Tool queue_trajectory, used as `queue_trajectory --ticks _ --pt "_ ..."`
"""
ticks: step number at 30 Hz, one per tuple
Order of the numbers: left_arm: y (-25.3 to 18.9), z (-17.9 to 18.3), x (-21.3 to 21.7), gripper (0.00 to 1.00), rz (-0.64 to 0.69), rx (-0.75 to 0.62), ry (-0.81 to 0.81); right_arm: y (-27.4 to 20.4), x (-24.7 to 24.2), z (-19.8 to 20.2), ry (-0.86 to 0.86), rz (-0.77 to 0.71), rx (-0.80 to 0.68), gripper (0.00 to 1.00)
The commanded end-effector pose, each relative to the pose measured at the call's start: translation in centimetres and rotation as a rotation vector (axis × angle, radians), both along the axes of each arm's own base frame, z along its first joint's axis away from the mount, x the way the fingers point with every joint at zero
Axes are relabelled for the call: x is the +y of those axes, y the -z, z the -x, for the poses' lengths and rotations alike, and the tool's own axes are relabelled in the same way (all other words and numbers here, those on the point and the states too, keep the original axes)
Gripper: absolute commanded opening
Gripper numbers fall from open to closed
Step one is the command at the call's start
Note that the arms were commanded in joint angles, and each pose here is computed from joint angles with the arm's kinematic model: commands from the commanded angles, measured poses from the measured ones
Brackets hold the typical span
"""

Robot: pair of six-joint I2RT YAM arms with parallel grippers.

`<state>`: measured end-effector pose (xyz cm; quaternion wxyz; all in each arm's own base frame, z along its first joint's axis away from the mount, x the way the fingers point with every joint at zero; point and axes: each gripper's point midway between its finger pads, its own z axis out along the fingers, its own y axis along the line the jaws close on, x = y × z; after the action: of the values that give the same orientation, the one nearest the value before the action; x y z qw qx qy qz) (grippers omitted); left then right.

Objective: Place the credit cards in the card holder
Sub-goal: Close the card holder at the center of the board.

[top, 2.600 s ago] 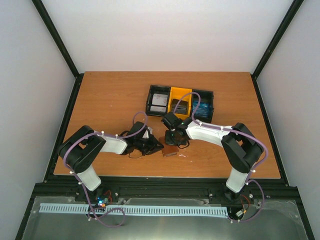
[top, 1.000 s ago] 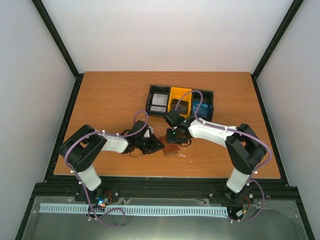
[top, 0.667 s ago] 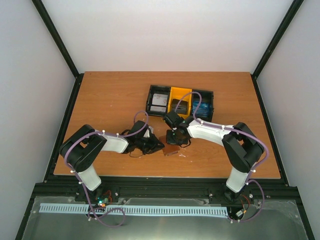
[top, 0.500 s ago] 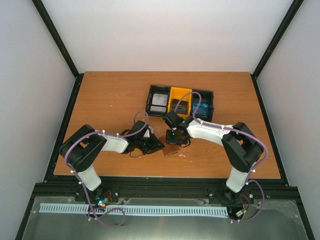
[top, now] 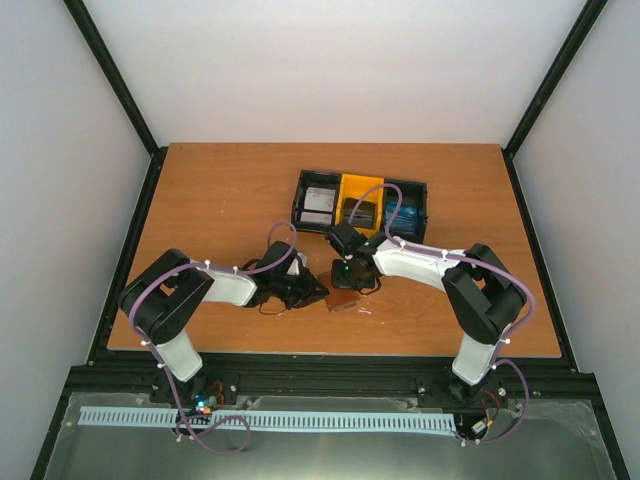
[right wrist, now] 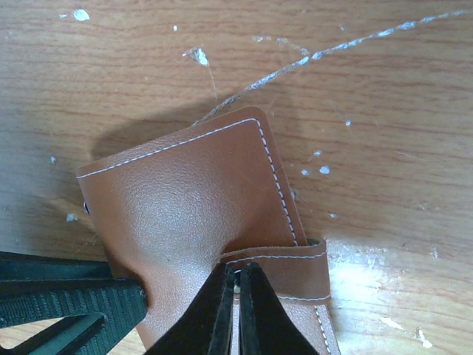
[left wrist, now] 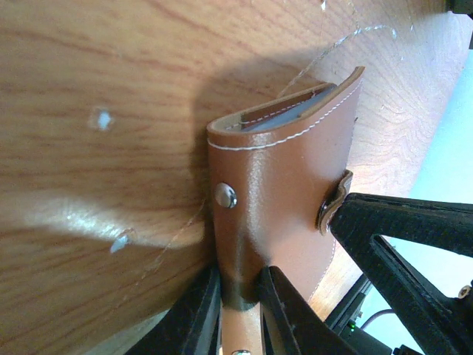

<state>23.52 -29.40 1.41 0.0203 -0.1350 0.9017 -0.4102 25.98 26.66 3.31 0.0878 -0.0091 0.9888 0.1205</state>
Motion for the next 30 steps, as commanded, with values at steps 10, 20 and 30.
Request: queue_trajectory --ticks 10,20,30 --pt "7.8 4.9 6.3 0.17 -0.337 0.216 -0.049 4.9 -1.1 1.7 -0.012 0.093 0.132 0.03" --pt "7.9 4.7 6.2 0.17 -0.341 0.217 -0.044 7.3 -1.7 2.9 0.013 0.130 0.171 0.03" --pt "7.8 4.4 6.2 0.17 -0.349 0.213 -0.050 8.8 -3.5 3.4 0.098 0.260 0.223 0.03"
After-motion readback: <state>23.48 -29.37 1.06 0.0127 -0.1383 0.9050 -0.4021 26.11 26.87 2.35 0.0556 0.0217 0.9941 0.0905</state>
